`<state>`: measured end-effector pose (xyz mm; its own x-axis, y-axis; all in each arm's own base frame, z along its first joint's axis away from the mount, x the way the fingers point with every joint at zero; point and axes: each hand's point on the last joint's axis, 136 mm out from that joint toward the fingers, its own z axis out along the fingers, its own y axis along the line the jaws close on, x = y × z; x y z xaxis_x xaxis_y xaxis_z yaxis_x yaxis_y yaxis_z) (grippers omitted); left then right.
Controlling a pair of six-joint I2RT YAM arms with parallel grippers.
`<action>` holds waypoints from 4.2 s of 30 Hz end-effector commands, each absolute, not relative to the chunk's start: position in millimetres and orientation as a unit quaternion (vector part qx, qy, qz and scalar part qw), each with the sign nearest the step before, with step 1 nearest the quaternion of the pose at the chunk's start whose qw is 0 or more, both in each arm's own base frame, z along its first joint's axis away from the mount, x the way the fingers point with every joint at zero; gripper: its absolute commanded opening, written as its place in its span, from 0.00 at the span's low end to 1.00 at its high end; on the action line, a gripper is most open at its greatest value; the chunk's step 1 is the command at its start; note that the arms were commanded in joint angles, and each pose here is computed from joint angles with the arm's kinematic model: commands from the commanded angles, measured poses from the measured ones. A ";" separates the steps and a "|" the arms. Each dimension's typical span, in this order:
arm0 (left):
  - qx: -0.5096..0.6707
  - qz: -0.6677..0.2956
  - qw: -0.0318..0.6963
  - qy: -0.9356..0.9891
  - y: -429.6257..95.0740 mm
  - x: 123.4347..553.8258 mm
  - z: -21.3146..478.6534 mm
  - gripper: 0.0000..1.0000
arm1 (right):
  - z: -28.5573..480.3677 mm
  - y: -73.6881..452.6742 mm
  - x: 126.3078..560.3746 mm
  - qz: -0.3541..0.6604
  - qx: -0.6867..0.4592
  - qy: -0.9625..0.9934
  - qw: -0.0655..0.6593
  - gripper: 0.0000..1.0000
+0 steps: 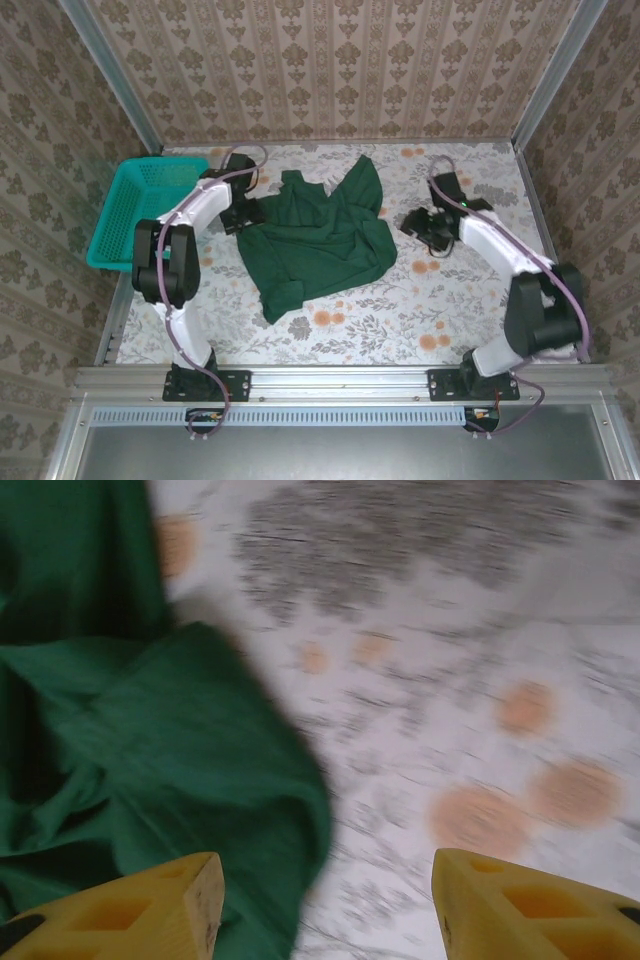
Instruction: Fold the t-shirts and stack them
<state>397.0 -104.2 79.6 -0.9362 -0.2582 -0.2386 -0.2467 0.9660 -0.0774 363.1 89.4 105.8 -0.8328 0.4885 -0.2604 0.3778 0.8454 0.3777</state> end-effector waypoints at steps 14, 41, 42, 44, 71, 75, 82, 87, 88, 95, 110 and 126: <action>0.064 -0.103 0.000 0.993 -178.9 264.0 66.8 0.74 | 77.7 162.7 436.9 0.088 0.046 0.987 0.130 0.56; 0.130 -0.016 -0.038 0.991 -178.8 236.1 44.7 0.21 | 72.0 166.6 432.2 0.000 0.079 0.993 0.084 0.04; 0.128 -0.018 -0.033 0.991 -179.0 237.4 46.7 0.18 | 77.0 163.7 430.4 0.009 0.083 0.993 0.089 0.03; 0.124 -0.020 -0.021 0.992 -179.5 241.0 52.0 0.12 | 85.0 157.5 424.0 0.028 0.090 0.991 0.096 0.03; -0.211 0.006 0.074 0.975 -49.7 214.3 97.5 0.33 | 44.6 2.0 249.9 0.135 0.381 0.910 0.091 0.48; -0.184 -0.018 0.126 0.975 -58.5 241.0 120.0 0.47 | 64.6 5.8 264.1 0.153 0.361 0.911 0.130 0.55; -0.050 -0.099 0.137 0.984 -132.6 308.5 133.7 0.48 | 78.1 24.9 313.3 0.120 0.277 0.943 0.139 0.45; -0.006 -0.074 0.094 0.993 -171.8 336.6 105.8 0.49 | 63.3 56.4 356.0 0.104 0.224 0.963 0.105 0.32; -0.009 -0.061 0.083 0.995 -171.5 341.0 96.5 0.49 | 58.9 63.0 362.9 0.101 0.216 0.966 0.098 0.31; -0.003 0.007 0.034 0.999 -168.7 366.1 47.6 0.56 | 23.2 73.0 393.9 0.072 0.224 0.970 0.055 0.28; -0.072 -0.042 0.091 0.992 -183.7 516.3 21.7 0.55 | 4.4 6.1 505.4 0.096 0.377 0.919 0.069 0.37; -0.138 -0.104 0.184 0.968 -144.3 476.9 149.2 0.82 | 140.6 -4.3 481.1 0.105 0.252 0.949 0.161 0.69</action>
